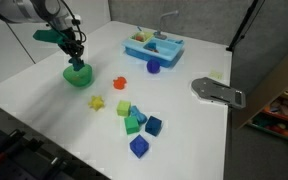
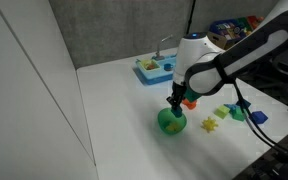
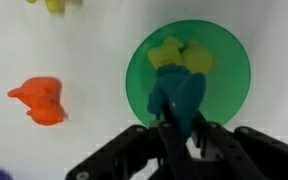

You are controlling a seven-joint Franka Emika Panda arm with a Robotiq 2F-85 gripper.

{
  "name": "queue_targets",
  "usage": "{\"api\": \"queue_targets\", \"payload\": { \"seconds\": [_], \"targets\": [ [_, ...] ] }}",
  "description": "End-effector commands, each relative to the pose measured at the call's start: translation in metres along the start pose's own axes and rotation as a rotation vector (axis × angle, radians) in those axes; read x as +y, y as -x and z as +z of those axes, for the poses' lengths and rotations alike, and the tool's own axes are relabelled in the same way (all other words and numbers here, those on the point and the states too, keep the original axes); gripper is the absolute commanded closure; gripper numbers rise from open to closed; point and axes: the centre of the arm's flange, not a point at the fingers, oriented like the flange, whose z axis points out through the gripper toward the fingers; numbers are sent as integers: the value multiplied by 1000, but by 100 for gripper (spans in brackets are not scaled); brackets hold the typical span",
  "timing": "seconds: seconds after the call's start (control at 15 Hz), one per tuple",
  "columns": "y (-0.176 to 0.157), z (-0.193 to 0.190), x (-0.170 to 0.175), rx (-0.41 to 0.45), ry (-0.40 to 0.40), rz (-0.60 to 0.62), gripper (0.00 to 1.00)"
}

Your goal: Put the green toy in the green bowl

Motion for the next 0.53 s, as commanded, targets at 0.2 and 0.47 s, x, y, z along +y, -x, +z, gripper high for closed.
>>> {"api": "queue_targets", "payload": {
  "seconds": [0.2,0.47],
  "targets": [
    [-8,-10,0,5,-31,-28,24],
    [-2,-35,11,16,-45,8,0]
  ]
}}
